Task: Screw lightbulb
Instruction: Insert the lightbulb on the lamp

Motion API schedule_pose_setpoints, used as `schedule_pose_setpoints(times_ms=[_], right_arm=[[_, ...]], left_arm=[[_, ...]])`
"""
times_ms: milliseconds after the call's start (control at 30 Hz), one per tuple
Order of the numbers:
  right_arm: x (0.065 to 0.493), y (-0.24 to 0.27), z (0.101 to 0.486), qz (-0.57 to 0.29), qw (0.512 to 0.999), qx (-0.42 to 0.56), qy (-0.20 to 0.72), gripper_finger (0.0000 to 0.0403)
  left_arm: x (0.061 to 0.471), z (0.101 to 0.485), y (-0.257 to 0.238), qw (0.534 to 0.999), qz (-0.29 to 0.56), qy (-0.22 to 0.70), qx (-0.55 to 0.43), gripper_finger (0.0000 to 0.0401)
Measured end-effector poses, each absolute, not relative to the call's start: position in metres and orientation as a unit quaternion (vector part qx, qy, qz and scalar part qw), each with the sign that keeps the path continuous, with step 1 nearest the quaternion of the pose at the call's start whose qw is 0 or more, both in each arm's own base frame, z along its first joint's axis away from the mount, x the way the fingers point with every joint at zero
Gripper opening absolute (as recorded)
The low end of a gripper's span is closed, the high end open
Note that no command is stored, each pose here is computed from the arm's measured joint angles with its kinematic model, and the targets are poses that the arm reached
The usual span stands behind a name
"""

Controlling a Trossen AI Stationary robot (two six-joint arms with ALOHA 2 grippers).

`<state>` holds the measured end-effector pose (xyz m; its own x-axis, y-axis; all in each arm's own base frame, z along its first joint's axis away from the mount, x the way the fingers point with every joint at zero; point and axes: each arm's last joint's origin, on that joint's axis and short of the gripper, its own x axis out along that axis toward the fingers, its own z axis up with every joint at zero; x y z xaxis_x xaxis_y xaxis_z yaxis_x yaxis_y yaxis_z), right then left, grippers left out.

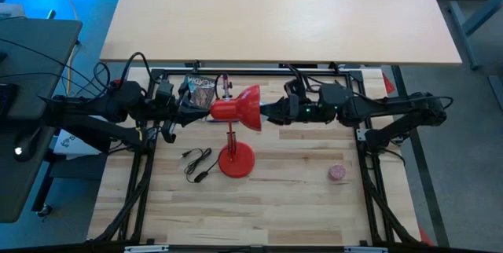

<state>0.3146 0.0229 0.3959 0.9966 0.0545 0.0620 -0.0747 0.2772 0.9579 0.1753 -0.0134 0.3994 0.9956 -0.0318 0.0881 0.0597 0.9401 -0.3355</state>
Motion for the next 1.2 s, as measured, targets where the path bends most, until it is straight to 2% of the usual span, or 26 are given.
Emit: schedule_pose_setpoints(times_ms=[500,800,1200], right_arm=[[0.311,0.017,0.401,0.060,0.779,0.623,0.022,0.0249],[0.303,0.012,0.431,0.032,0.817,0.573,0.063,0.0249],[0.304,0.012,0.429,0.019,0.837,0.544,0.055,0.0249]], left_arm=[[0.176,0.396,-0.013,0.985,-0.017,-0.026,-0.170,0.0000],[0.177,0.395,-0.013,0.985,-0.016,-0.021,-0.170,0.0000],[0.176,0.399,-0.014,0.985,-0.024,-0.042,-0.164,0.0000]])
